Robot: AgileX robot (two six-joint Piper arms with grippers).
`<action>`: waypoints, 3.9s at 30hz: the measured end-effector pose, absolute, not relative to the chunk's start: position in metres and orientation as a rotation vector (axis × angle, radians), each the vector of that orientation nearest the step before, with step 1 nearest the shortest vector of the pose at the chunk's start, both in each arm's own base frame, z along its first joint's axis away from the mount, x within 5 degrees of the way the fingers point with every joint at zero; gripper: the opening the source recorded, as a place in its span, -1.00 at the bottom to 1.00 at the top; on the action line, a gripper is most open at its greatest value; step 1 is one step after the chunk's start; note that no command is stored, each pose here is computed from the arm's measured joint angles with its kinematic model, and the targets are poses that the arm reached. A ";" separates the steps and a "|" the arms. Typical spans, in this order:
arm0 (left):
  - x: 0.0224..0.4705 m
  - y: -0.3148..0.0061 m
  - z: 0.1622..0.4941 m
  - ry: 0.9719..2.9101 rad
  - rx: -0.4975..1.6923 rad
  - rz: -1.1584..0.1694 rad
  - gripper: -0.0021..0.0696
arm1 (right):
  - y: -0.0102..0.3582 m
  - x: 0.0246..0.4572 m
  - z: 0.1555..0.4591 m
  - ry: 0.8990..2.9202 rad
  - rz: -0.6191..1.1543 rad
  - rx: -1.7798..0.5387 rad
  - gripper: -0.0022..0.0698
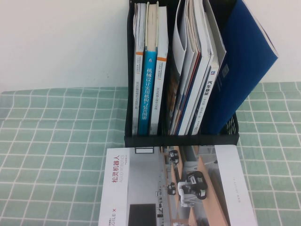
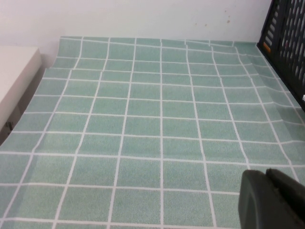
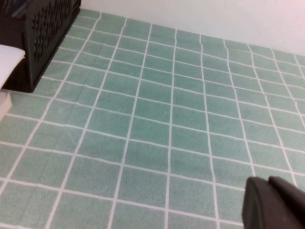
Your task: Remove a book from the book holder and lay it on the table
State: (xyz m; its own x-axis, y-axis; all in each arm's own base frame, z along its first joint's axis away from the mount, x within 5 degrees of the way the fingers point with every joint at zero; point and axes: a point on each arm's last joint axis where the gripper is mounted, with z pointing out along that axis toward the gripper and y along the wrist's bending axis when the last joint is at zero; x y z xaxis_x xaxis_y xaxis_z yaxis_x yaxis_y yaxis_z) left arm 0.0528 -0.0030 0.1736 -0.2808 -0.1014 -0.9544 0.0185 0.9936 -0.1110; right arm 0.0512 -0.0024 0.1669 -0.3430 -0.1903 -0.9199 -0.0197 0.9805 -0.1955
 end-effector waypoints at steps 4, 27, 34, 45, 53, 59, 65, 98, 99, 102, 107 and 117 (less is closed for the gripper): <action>0.053 -0.003 0.174 1.852 -0.060 -0.116 -0.95 | -0.002 0.051 0.167 1.916 -0.176 -0.151 -0.95; 0.056 -0.002 0.208 1.475 -0.045 -0.119 -0.95 | -0.004 0.052 0.168 1.902 -0.222 -0.177 -0.95; 0.052 -0.002 0.227 1.257 -0.042 -0.124 -0.95 | -0.004 0.056 0.187 1.692 -0.261 -0.177 -0.95; 0.045 -0.001 0.243 1.057 -0.130 -0.275 -0.95 | -0.002 0.053 0.223 1.288 -0.223 -0.103 -0.95; 0.031 -0.006 0.290 1.008 -0.042 -0.267 -0.95 | -0.002 0.050 0.232 1.186 -0.225 -0.097 -0.95; 0.022 -0.001 0.333 1.152 -0.146 -0.296 -0.95 | -0.002 0.047 0.245 1.164 -0.242 -0.104 -0.95; 0.039 0.002 0.365 1.317 -0.193 -0.259 -0.95 | -0.002 0.037 0.283 1.252 -0.243 -0.100 -0.95; 0.269 -0.224 0.360 1.795 0.406 -0.656 -0.95 | 0.029 0.209 0.254 1.409 0.234 -0.318 -0.95; 0.272 -0.227 0.355 1.819 0.373 -0.680 -0.95 | 0.032 0.214 0.249 1.430 0.251 -0.331 -0.95; 0.279 -0.233 0.344 1.864 0.319 -0.724 -0.95 | 0.045 0.229 0.237 1.482 0.307 -0.378 -0.95; 0.283 -0.234 0.331 1.940 0.269 -0.704 -0.95 | 0.064 0.264 0.221 1.543 0.372 -0.448 -0.74; 0.286 -0.228 0.319 2.056 0.192 -0.617 -0.95 | 0.073 0.307 0.212 1.550 0.454 -0.432 0.10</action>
State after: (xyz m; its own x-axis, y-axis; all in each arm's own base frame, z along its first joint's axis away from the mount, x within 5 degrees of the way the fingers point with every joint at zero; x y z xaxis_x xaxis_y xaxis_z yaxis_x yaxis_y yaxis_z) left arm 0.2856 -0.2280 0.3187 -0.5392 -0.1070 -0.8353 0.3709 0.8604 -0.3496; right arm 0.3071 0.0731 0.2120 -0.0268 0.0061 -0.9996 -0.5339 0.8453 0.0195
